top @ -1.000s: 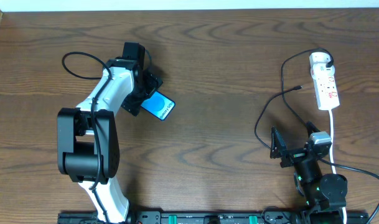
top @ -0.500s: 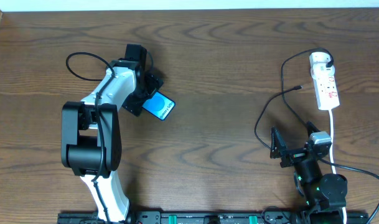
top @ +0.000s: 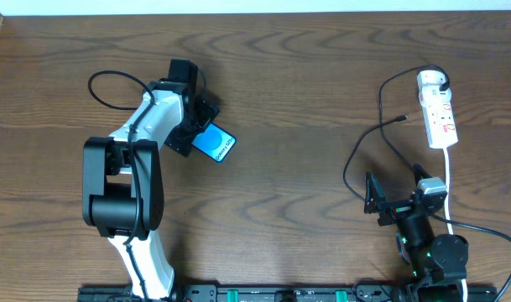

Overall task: Plug charger to phone and switch on socket
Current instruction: 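Close the left gripper on the phone's top edge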

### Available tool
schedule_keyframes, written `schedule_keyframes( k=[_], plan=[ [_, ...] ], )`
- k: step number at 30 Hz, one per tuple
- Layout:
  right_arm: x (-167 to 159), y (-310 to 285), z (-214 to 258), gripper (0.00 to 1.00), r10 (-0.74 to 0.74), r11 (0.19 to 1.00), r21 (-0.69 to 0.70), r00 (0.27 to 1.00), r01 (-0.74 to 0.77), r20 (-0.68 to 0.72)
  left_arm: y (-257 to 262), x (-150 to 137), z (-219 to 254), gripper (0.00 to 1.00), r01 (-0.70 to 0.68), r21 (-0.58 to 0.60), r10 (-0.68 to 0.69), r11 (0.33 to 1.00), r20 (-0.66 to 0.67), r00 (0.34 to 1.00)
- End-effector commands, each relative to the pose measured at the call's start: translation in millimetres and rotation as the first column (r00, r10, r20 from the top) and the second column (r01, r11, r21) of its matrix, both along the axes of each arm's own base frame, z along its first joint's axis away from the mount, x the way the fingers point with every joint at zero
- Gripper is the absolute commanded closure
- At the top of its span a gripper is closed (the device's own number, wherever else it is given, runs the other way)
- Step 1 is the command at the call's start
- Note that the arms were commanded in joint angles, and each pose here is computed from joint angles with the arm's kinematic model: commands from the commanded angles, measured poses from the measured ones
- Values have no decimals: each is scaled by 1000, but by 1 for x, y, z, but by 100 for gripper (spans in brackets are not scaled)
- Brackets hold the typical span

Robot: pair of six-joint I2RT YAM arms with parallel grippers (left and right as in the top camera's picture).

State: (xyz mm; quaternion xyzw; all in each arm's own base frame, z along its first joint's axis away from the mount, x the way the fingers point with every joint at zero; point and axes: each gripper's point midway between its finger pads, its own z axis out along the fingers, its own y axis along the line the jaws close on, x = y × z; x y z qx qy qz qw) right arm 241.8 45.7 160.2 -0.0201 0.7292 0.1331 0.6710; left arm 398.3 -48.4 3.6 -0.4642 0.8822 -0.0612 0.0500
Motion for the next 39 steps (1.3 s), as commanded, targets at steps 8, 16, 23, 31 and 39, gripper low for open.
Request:
schedule_keyframes(
  k=[8, 16, 23, 31, 39],
  plan=[
    [-1, 3, -1, 1, 12, 1000, 11, 1000, -12, -2, -9, -14, -43, 1, 17, 14, -15, 1000, -103, 995],
    [-1, 3, -1, 1, 12, 1000, 11, 1000, -12, -2, -8, -26, -55, 7, 18, 20, -14, 1000, -163, 987],
    [-1, 3, -1, 1, 12, 1000, 11, 1000, -12, -2, -9, -38, -55, 12, 18, 11, -15, 1000, -210, 978],
    [-1, 3, -1, 1, 12, 1000, 11, 1000, -12, -2, -8, -46, -54, 12, 76, 10, -72, 997, -239, 968],
    [-1, 3, -1, 1, 12, 1000, 11, 1000, -12, -2, -8, -45, -55, 12, 82, 8, -78, 997, -235, 969]
  ],
)
